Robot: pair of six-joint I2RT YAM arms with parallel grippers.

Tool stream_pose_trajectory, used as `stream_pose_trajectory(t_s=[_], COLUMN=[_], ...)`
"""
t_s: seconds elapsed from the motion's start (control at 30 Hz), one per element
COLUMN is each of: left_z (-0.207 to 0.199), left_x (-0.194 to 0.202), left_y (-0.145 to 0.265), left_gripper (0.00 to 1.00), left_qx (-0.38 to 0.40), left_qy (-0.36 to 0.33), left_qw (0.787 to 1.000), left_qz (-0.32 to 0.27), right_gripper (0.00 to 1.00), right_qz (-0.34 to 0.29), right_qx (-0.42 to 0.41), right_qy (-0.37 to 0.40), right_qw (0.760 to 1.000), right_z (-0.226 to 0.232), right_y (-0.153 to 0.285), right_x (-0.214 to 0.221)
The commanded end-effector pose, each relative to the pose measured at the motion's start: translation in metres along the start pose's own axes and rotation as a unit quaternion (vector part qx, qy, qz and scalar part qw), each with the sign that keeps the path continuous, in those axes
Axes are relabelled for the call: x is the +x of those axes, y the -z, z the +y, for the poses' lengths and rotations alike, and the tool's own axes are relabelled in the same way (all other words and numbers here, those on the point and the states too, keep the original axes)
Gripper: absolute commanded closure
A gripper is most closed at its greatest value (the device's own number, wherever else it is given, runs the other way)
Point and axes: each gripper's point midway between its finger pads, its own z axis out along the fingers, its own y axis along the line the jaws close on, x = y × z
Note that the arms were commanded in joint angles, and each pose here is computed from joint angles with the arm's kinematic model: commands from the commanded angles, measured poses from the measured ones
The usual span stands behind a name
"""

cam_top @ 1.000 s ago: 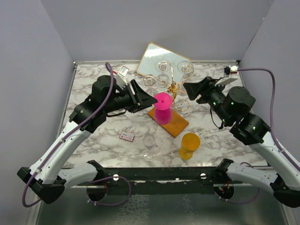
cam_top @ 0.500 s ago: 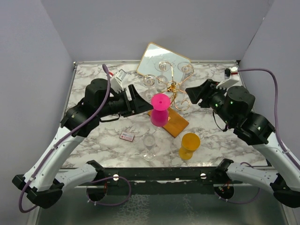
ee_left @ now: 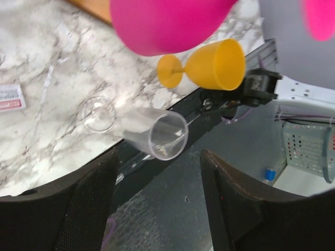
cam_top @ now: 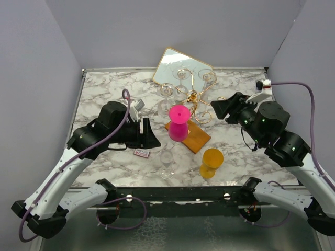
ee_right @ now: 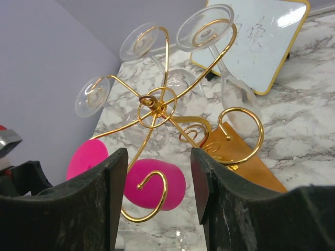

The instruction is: Place the wine glass upside down on the wine glass rack

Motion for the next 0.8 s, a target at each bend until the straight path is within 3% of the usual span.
stream_pose_trajectory(t_s=[0.0, 0.23, 0.43, 0.63, 0.77], left_z=[0.026, 0.043, 0.024, 0.016, 0.021], left_x=[0.019, 0.04, 0.057, 0.043, 0.043], left_y=[-0.006, -0.023, -0.043, -0.044, -0.048], left_gripper=[0.36, 0.44, 0.45, 0.53, 0.57], left_qx=[-0.06, -0.128, -0.141, -0.164, -0.177], left_qy=[0.028, 0.056, 0.033, 0.034, 0.037], left_qw=[0.997, 0.99, 0.989, 0.986, 0.983], left_qz=[0.029, 0.036, 0.039, -0.019, -0.021], right_gripper=[0.48, 0.48, 0.48, 0.48, 0.48], right_qz=[-0.048, -0.058, -0.064, -0.063, -0.071], right_qx=[-0.002, 0.004, 0.01, 0.009, 0.015], right_qy=[0.002, 0.037, 0.048, 0.06, 0.064], right_qw=[0.999, 0.998, 0.997, 0.996, 0.995], right_z=[-0.001, -0.008, -0.01, -0.009, -0.011], right_y=[0.01, 0.012, 0.004, 0.001, 0.001], right_x=[-0.022, -0.024, -0.022, -0.022, -0.025])
